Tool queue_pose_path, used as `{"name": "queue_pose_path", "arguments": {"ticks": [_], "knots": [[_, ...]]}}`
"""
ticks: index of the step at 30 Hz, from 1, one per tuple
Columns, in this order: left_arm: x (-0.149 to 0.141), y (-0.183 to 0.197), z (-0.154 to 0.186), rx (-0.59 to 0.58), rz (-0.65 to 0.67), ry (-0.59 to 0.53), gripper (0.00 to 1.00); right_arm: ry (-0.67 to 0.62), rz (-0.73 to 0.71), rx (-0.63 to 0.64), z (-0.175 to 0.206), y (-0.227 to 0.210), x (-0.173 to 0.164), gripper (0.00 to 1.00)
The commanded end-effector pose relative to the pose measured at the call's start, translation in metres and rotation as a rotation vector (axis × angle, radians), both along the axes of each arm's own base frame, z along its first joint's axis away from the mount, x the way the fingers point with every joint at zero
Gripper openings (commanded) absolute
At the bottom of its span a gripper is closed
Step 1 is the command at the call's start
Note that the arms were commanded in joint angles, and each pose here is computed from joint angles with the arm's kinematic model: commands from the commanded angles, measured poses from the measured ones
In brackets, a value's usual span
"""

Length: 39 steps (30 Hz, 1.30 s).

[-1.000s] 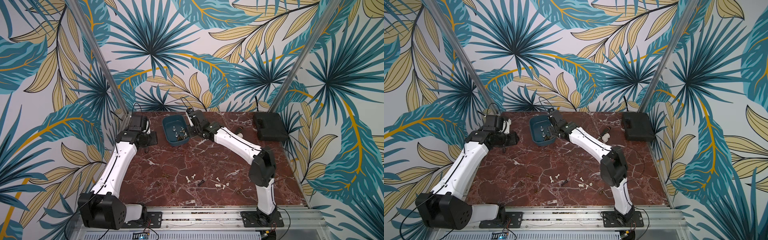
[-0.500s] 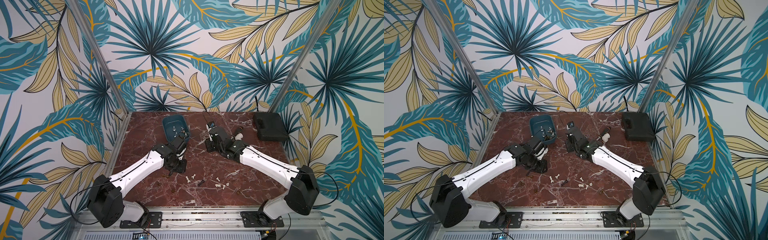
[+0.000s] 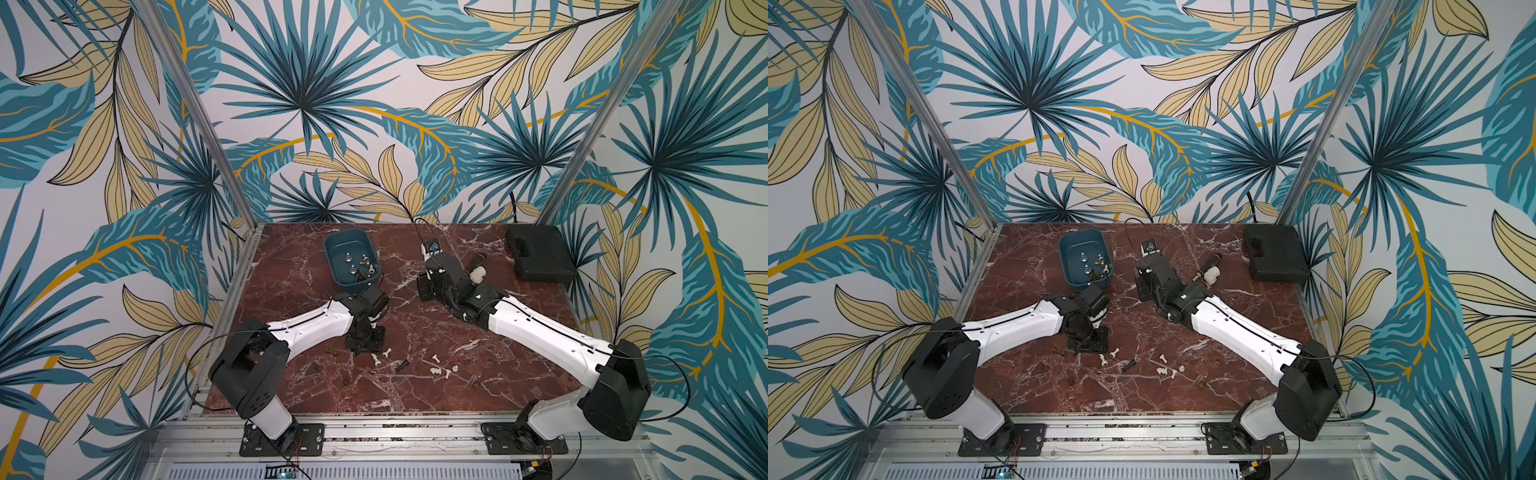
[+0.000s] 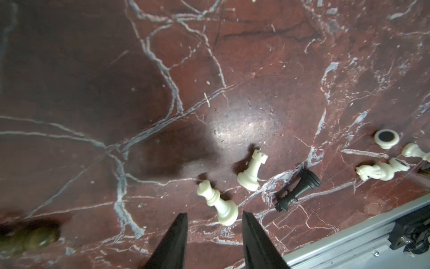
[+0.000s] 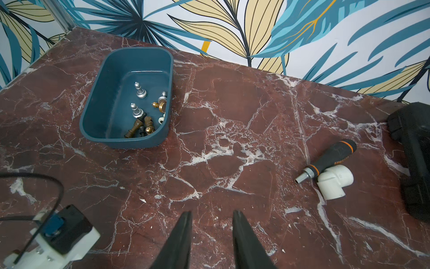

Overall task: Put the chess pieces into the storage box
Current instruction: Pick up the chess piece at the center of the board.

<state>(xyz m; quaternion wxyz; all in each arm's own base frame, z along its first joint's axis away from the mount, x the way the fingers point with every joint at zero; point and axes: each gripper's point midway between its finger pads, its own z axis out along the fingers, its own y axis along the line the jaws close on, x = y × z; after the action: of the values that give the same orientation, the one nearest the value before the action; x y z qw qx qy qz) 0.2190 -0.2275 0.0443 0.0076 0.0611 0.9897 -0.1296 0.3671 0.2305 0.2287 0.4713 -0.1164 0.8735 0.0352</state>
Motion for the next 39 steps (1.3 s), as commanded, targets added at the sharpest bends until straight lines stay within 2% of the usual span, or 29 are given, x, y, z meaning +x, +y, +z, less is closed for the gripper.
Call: {"name": "queue_pose_path", "arguments": {"ticks": [1,10,22,32,39], "knots": [[-0.001,-0.005,-0.011,0.002,0.0,0.011,0.43,0.0,-0.015,-0.037,-0.01,-0.004,0.005,0.34],[-0.006,0.008,-0.024,0.093,-0.027,0.034,0.41,0.014,-0.012,-0.06,-0.015,-0.004,0.005,0.34],[-0.011,0.022,-0.029,0.202,-0.067,0.04,0.25,0.005,-0.01,-0.08,-0.012,-0.002,0.011,0.34],[-0.009,0.02,-0.022,0.213,-0.076,0.015,0.15,0.008,-0.016,-0.095,-0.016,-0.004,0.011,0.34],[0.008,0.014,0.003,0.197,-0.078,-0.065,0.04,0.008,-0.022,-0.1,-0.016,-0.006,0.01,0.34]]}}
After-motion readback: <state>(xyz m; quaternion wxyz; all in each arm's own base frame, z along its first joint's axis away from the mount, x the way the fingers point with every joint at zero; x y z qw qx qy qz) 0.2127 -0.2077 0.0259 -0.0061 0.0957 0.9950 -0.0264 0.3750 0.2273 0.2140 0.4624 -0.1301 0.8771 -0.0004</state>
